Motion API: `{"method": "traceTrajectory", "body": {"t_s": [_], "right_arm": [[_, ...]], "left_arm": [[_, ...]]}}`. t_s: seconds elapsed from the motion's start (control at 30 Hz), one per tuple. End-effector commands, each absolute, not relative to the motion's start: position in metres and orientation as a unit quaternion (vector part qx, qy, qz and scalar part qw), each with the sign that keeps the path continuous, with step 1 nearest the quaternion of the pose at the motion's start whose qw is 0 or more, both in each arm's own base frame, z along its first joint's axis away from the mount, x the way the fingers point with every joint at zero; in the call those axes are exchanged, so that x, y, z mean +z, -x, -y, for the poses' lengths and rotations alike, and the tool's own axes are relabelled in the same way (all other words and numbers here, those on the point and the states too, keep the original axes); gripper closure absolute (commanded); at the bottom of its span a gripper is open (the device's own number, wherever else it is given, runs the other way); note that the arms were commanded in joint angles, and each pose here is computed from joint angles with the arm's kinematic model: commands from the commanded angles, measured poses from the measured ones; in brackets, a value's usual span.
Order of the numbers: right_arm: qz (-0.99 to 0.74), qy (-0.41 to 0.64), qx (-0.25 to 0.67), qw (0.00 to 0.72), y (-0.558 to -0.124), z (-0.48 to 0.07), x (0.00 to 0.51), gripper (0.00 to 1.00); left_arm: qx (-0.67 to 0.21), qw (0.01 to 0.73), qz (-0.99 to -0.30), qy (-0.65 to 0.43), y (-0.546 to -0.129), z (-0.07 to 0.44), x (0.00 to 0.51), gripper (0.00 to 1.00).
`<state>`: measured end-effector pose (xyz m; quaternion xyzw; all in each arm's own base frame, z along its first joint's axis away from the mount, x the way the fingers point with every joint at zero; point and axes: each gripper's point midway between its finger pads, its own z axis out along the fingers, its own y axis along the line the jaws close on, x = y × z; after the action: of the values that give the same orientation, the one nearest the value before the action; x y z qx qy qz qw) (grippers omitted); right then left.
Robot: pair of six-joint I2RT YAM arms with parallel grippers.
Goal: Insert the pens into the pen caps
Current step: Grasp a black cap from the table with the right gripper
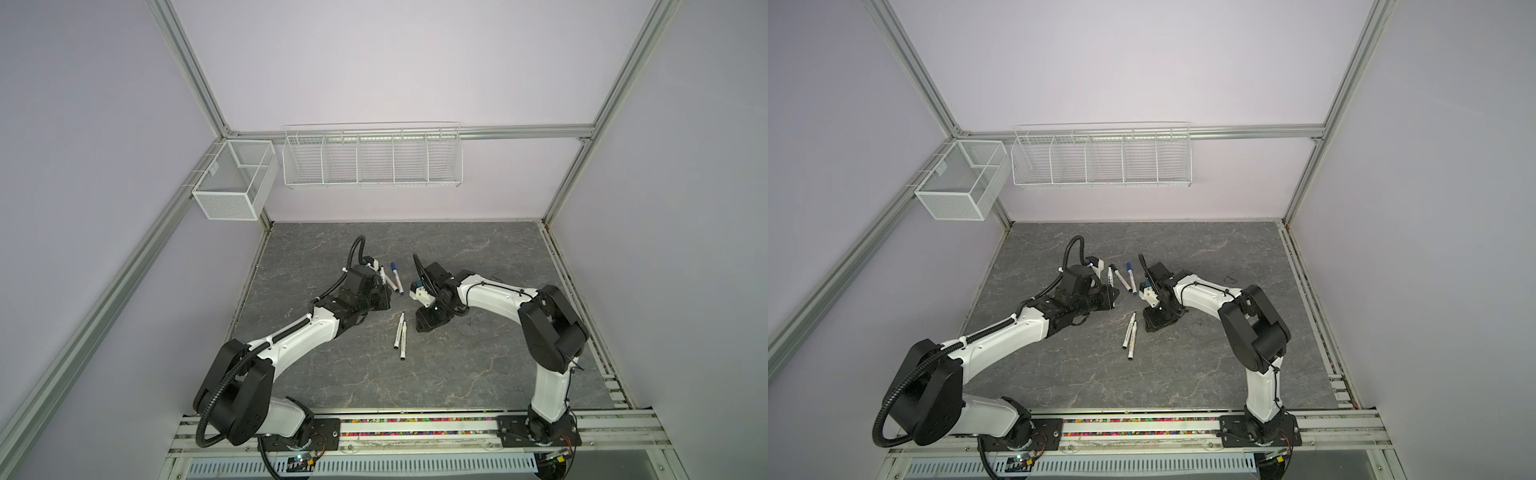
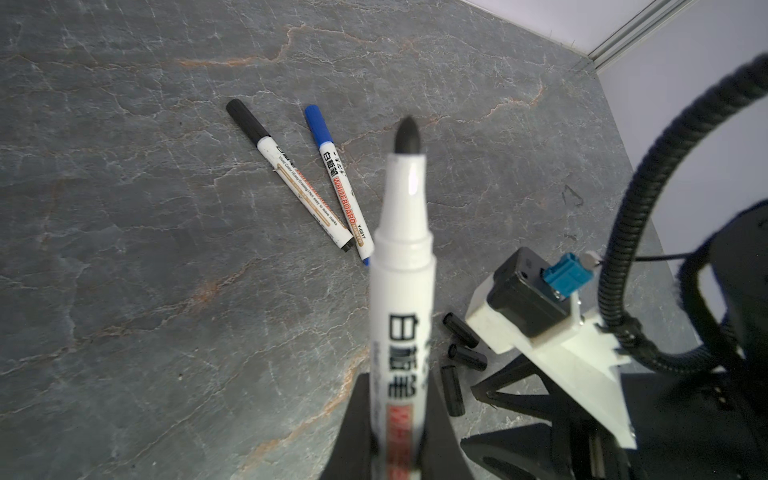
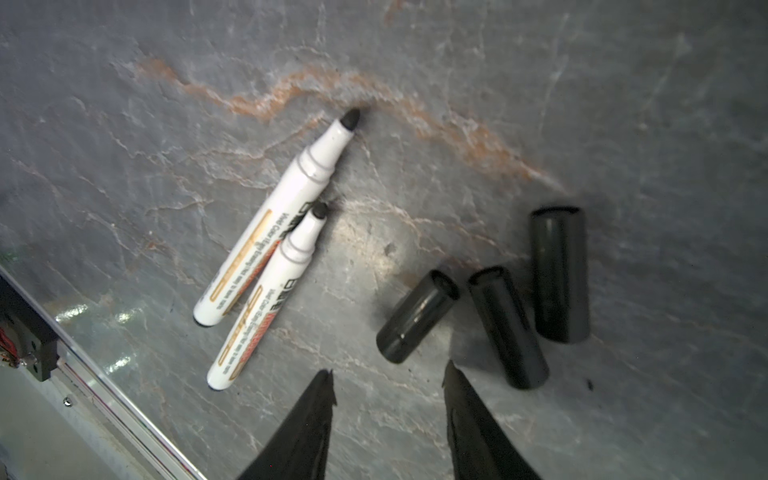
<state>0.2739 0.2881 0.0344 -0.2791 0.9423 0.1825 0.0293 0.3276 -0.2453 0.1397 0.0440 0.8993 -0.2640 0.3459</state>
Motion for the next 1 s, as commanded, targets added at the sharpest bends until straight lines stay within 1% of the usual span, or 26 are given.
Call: {"method": "traceTrajectory", "body": {"t_s": [0.0,0.13,0.33,0.53,0.63,0.7,0.77,0.8,0.87,0.97], "right_arm": [[-0.939,0.296,0.174,0.028,-0.279,-0.292,0.034,0.53],[-0.939,0.301,0.163,0.018,-0.283,-0.298,0.027,0.53],[-0.938,0.326,0.120,0.009,-0.282,-0.297,0.013,0.55],[-0.932,0.354,0.069,0.022,-0.285,-0.300,0.005,0.61],[-0.928,0.369,0.043,0.025,-0.285,-0.300,-0.001,0.69],[-0.926,0.375,0.034,0.026,-0.285,-0.301,-0.004,0.78],[-0.924,0.378,0.046,0.030,-0.285,-0.306,-0.001,0.87],[-0.923,0.378,0.053,0.039,-0.287,-0.310,0.004,0.90],[-0.920,0.376,0.086,0.064,-0.292,-0.320,0.022,0.93],[-0.914,0.359,0.145,0.122,-0.302,-0.333,0.067,0.93]], "left_arm": [[-0.266,0.358,-0.895,-0.034,-0.328,0.240,0.145,1.00],[-0.269,0.356,-0.894,-0.033,-0.327,0.241,0.145,1.00],[-0.269,0.357,-0.894,-0.034,-0.327,0.241,0.145,1.00],[-0.270,0.354,-0.895,-0.037,-0.325,0.241,0.144,1.00],[-0.270,0.352,-0.895,-0.040,-0.324,0.241,0.144,1.00],[-0.269,0.353,-0.895,-0.042,-0.324,0.242,0.144,1.00],[-0.269,0.351,-0.896,-0.047,-0.324,0.242,0.144,1.00],[-0.268,0.349,-0.896,-0.048,-0.324,0.243,0.143,1.00],[-0.269,0.346,-0.897,-0.053,-0.323,0.244,0.142,1.00],[-0.268,0.344,-0.898,-0.065,-0.321,0.249,0.141,1.00]]}}
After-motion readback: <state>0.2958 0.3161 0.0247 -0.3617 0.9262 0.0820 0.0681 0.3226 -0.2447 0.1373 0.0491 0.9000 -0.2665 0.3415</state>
